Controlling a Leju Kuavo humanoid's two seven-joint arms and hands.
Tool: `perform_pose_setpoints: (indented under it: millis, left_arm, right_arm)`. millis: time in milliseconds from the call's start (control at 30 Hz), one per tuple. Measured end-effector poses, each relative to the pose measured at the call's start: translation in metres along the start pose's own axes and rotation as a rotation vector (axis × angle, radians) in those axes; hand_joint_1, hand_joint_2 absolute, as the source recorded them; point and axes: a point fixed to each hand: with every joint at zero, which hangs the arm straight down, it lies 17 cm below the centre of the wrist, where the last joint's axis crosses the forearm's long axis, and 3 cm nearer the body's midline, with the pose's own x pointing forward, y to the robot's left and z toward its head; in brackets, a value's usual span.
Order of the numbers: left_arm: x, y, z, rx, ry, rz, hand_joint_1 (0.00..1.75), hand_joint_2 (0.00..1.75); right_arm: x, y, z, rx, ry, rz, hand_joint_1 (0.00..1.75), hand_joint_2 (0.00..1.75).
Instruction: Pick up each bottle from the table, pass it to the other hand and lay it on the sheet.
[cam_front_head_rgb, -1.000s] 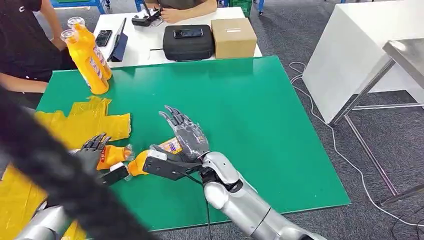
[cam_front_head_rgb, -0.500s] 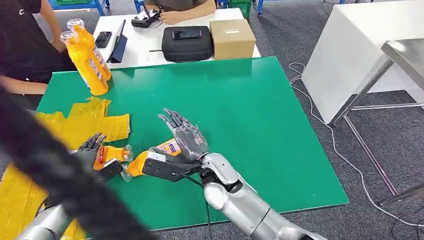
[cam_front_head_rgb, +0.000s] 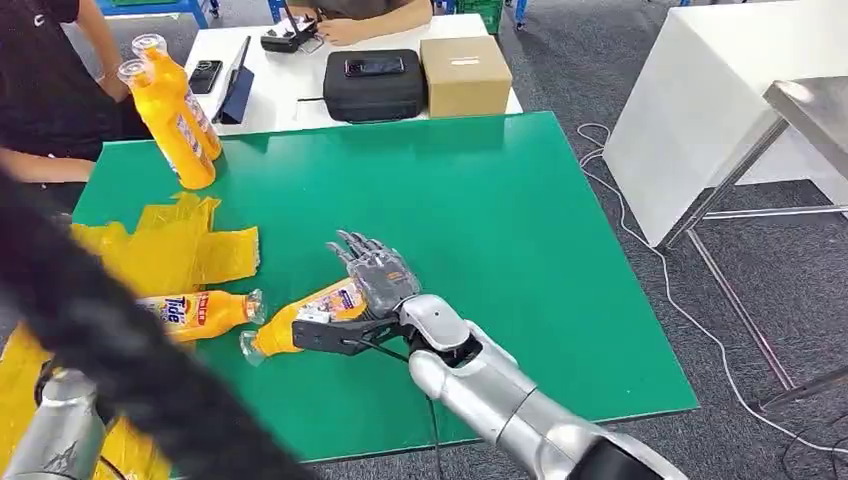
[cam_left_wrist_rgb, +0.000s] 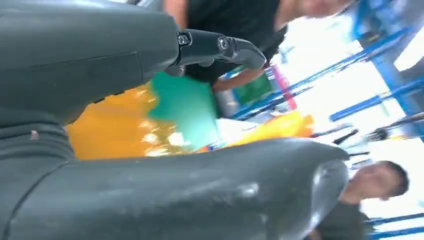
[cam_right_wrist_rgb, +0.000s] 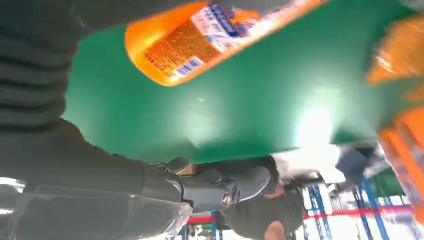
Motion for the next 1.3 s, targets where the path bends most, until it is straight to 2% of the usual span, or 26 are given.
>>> perform_pose_setpoints:
  millis: [167,433,1300]
  left_arm:
    - [0.029,0.011,-0.003,0.038,-0.084,0.007,0.0,0.0]
    - [0.049,0.015,-0.003,0.052,-0.149,0.005,0.0,0.0]
    - [0.058,0.008,-0.001,0.049,-0.171,0.038,0.0,0.0]
  right_arm:
    - [-0.029,0.013,-0.008,0.066,0.042,0.141,0.0,1.75]
    - [-0.045,0.03,-0.013,0.152,0.05,0.233,0.0,1.75]
    - [-0.046,0.068,-0.01,0.299,0.016,0.372,0.0,1.75]
